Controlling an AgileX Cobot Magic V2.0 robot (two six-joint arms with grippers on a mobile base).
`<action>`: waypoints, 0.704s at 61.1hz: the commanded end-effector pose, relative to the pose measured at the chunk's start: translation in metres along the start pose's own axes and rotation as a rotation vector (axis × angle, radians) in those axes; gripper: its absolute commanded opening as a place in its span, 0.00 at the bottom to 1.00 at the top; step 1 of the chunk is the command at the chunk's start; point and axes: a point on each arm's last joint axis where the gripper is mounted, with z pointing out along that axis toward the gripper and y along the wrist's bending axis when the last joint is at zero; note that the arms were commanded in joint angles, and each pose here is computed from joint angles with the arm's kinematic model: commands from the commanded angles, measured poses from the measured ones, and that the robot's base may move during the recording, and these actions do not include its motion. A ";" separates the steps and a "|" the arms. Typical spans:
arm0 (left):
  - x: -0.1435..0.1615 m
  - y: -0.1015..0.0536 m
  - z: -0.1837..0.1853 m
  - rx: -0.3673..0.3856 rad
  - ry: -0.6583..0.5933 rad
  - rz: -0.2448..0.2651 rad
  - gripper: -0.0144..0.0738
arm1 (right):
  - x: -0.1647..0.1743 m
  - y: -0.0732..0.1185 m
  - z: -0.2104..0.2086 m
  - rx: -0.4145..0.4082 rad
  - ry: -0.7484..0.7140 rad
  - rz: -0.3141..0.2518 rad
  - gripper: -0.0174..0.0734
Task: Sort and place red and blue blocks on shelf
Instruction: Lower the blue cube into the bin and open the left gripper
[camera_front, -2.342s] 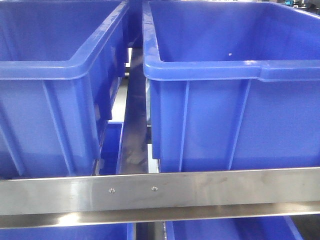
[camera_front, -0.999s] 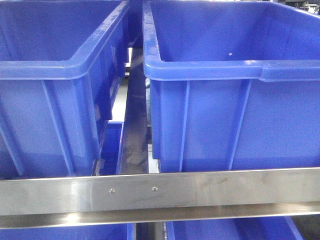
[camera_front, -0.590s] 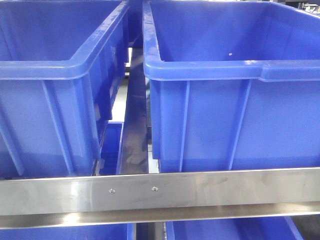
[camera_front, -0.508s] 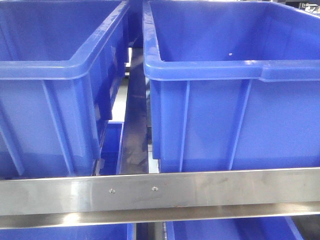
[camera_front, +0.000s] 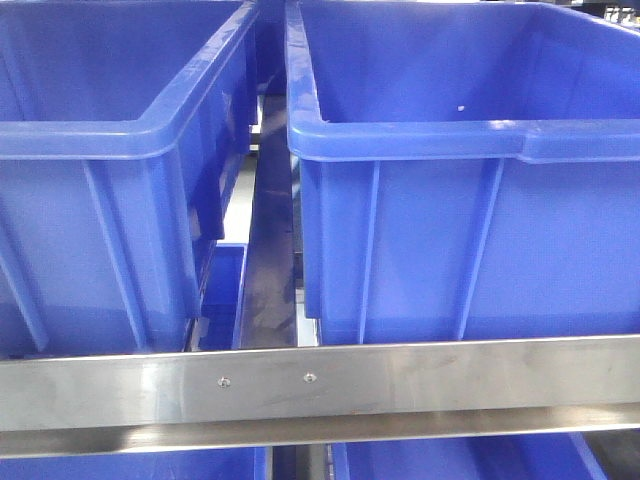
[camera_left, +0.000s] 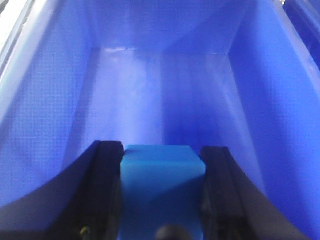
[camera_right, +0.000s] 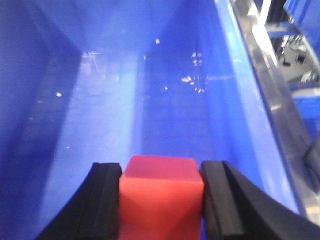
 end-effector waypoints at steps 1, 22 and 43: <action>-0.023 -0.005 0.006 0.032 -0.111 -0.001 0.30 | -0.024 0.003 0.001 -0.021 -0.131 -0.015 0.25; -0.017 -0.007 0.043 0.032 -0.045 0.004 0.30 | -0.024 0.004 0.021 -0.021 -0.107 -0.015 0.25; -0.015 -0.007 0.046 0.031 -0.032 -0.001 0.31 | -0.024 0.004 0.021 -0.023 -0.119 -0.015 0.26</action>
